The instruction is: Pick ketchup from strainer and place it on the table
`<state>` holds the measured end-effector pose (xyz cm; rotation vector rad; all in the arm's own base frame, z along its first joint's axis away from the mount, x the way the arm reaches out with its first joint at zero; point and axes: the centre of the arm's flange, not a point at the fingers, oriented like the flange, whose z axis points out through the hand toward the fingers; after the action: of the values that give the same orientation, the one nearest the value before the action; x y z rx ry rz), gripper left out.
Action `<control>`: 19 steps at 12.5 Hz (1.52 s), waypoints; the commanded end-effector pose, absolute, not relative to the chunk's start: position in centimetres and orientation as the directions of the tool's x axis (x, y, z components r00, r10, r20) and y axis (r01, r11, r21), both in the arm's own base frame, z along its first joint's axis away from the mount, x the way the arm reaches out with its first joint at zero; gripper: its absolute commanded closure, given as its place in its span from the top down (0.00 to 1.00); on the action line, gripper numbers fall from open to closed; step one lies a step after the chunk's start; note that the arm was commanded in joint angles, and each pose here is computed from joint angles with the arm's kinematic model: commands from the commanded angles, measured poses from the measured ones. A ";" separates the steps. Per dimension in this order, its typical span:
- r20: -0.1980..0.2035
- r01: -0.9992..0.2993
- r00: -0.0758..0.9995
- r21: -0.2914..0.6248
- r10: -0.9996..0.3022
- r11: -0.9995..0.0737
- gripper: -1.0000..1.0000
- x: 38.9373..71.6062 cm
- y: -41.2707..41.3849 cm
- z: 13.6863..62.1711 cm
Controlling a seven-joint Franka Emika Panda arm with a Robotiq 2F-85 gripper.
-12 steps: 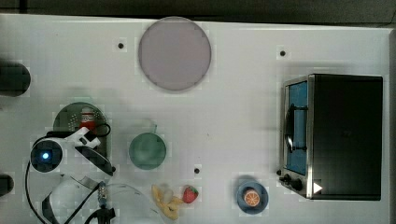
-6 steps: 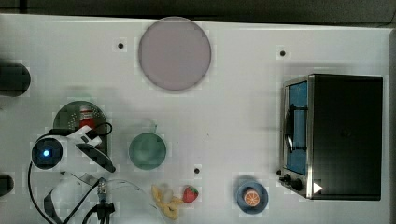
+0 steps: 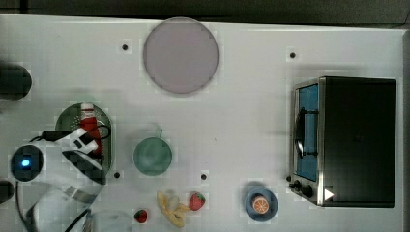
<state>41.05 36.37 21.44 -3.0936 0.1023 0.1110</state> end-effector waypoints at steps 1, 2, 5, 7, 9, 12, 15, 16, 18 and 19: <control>-0.021 -0.184 0.983 -0.063 -0.183 -0.981 0.60 41.5 38.3 29.8; -0.038 -0.238 0.971 -0.078 -0.236 -0.968 0.60 42.0 38.2 31.8; -0.054 -0.342 0.939 -0.077 -0.339 -0.936 0.60 44.7 36.7 36.8; -0.047 -0.346 0.938 -0.049 -0.344 -0.937 0.60 47.5 34.5 39.8; -0.060 -0.324 0.945 -0.014 -0.323 -0.946 0.60 50.3 31.4 42.0; -0.069 -0.347 0.935 0.024 -0.348 -0.938 0.60 54.3 24.5 43.7; -0.052 -0.396 0.916 0.039 -0.397 -0.918 0.60 57.2 16.3 43.8; -0.050 -0.384 0.921 0.045 -0.386 -0.922 0.60 58.0 13.5 43.6; -0.053 -0.365 0.929 0.055 -0.367 -0.930 0.60 59.0 8.2 43.2; -0.059 -0.351 0.933 0.060 -0.355 -0.934 0.60 59.2 5.8 42.8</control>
<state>58.94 8.35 41.24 -3.1242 0.7023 0.1416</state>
